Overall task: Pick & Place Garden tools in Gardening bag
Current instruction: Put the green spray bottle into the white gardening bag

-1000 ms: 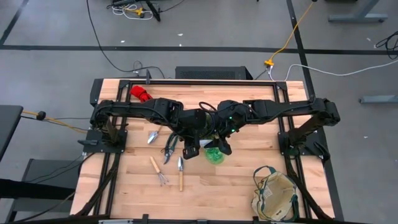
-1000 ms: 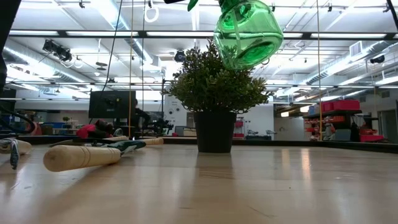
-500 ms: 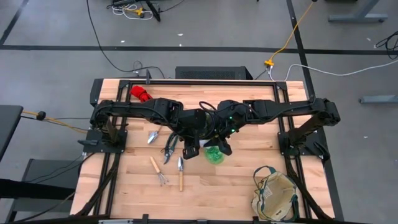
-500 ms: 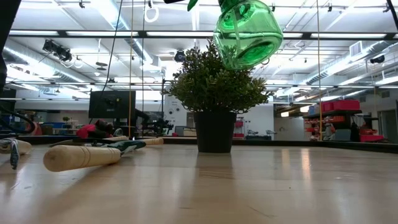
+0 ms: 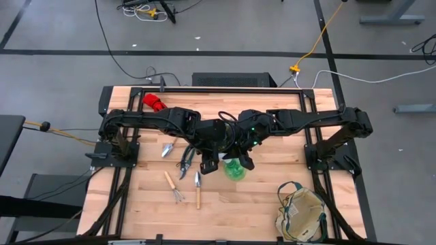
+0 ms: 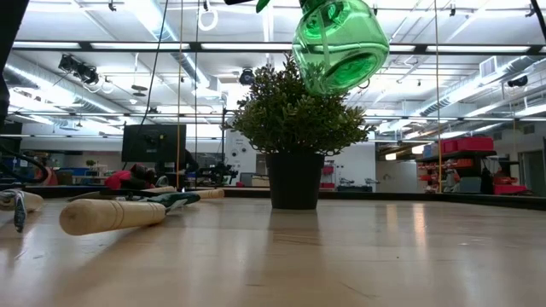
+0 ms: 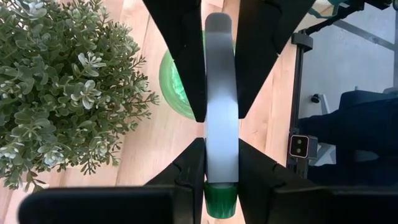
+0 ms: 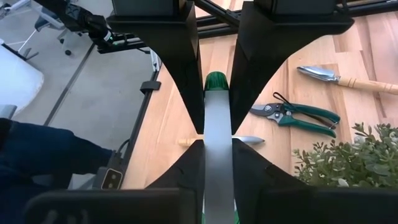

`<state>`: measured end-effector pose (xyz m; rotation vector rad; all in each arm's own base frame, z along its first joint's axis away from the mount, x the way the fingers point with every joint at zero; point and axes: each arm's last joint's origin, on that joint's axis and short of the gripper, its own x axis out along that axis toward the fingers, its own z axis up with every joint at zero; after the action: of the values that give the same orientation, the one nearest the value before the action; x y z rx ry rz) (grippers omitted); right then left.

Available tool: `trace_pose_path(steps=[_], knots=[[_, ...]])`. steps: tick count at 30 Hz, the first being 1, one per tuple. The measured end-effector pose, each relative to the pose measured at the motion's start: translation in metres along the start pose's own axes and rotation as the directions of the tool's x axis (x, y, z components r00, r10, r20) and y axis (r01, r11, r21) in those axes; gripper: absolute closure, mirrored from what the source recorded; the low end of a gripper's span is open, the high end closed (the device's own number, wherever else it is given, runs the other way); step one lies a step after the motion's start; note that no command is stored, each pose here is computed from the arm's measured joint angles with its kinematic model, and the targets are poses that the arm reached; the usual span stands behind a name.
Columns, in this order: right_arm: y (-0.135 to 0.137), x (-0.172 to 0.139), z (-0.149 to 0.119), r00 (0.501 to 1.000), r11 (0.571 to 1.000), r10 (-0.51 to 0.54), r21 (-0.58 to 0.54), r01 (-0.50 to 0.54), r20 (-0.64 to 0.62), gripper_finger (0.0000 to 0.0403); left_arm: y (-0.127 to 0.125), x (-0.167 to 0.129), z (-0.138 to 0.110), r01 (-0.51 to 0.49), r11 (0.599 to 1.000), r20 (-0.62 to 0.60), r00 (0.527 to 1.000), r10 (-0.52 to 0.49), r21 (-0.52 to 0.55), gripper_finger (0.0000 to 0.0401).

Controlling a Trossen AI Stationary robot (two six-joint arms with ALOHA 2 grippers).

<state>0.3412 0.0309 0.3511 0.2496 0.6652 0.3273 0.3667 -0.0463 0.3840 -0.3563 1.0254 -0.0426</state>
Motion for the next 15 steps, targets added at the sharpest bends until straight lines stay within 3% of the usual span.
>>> trace_pose_path(steps=[15], knots=[[0.0045, -0.002, 0.0003, 1.0, 0.999, 0.005, -0.04, -0.004, 0.007, 0.0353, -0.001, -0.0025, 0.0002, 0.024, 1.0, 0.006, 1.0, -0.024, 0.003, 0.0321]])
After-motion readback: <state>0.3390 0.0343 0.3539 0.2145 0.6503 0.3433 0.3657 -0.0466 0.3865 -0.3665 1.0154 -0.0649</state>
